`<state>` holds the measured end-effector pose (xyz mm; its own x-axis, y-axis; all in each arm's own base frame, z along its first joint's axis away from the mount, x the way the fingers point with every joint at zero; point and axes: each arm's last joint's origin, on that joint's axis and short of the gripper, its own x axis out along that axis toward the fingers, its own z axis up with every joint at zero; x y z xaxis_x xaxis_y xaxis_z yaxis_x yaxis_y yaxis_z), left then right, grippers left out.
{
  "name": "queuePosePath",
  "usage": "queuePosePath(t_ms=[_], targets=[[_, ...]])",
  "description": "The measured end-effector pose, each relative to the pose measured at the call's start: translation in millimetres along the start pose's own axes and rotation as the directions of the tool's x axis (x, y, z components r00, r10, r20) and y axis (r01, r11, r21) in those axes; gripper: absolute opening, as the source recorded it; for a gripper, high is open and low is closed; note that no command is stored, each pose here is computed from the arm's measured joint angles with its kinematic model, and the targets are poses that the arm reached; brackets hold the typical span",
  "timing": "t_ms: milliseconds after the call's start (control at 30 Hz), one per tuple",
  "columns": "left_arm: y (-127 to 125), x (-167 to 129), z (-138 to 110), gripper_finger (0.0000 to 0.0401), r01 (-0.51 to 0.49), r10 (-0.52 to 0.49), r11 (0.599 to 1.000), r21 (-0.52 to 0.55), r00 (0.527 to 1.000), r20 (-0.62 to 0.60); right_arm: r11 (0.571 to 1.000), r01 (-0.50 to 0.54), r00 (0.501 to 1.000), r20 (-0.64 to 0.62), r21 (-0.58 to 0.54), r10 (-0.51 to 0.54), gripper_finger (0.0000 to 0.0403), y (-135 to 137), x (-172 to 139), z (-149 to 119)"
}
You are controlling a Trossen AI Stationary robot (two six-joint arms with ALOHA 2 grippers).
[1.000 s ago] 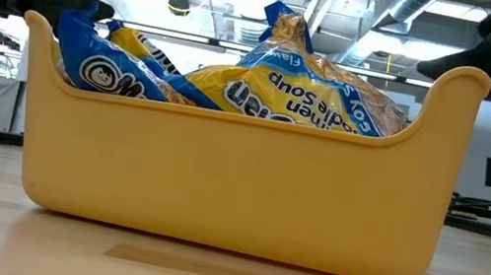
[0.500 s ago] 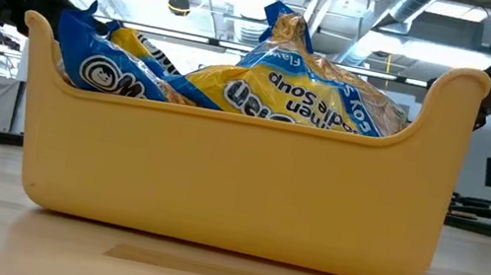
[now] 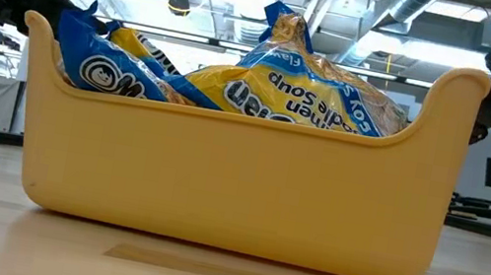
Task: Sort Maruchan noodles
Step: Return to Home Position
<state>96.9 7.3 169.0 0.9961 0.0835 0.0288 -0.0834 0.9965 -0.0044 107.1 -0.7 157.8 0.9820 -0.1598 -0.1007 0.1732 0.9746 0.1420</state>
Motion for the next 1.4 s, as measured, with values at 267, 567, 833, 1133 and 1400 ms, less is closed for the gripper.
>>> queuePosePath(t_ms=[267, 567, 833, 1133, 1400], targets=[[0, 0, 0, 0.0, 0.0, 0.0, 1.0, 0.0, 1.0, 0.0, 1.0, -0.007, 1.0, 0.008, 0.004, 0.007, 0.0042, 0, -1, 0], [0, 0, 0, 0.0, 0.001, -0.001, 1.0, 0.0, 1.0, 0.003, 0.998, -0.047, 0.983, 0.179, 0.037, 0.04, 0.0043, 1, -12, 14], [-1, 0, 0, 0.0, 0.005, -0.005, 1.0, 0.0, 1.0, 0.002, 0.998, -0.047, 0.984, 0.175, 0.036, 0.04, 0.0043, 1, -12, 14], [-7, 0, 0, 0.0, 0.067, -0.067, 0.998, -0.002, 0.998, 0.004, 0.999, -0.044, 0.987, 0.153, 0.032, 0.039, 0.0043, 1, -11, 12], [-9, 0, 0, 0.0, 0.094, -0.094, 0.996, -0.003, 0.996, 0.009, 0.999, -0.043, 0.988, 0.15, 0.031, 0.038, 0.0043, 1, -11, 11]])
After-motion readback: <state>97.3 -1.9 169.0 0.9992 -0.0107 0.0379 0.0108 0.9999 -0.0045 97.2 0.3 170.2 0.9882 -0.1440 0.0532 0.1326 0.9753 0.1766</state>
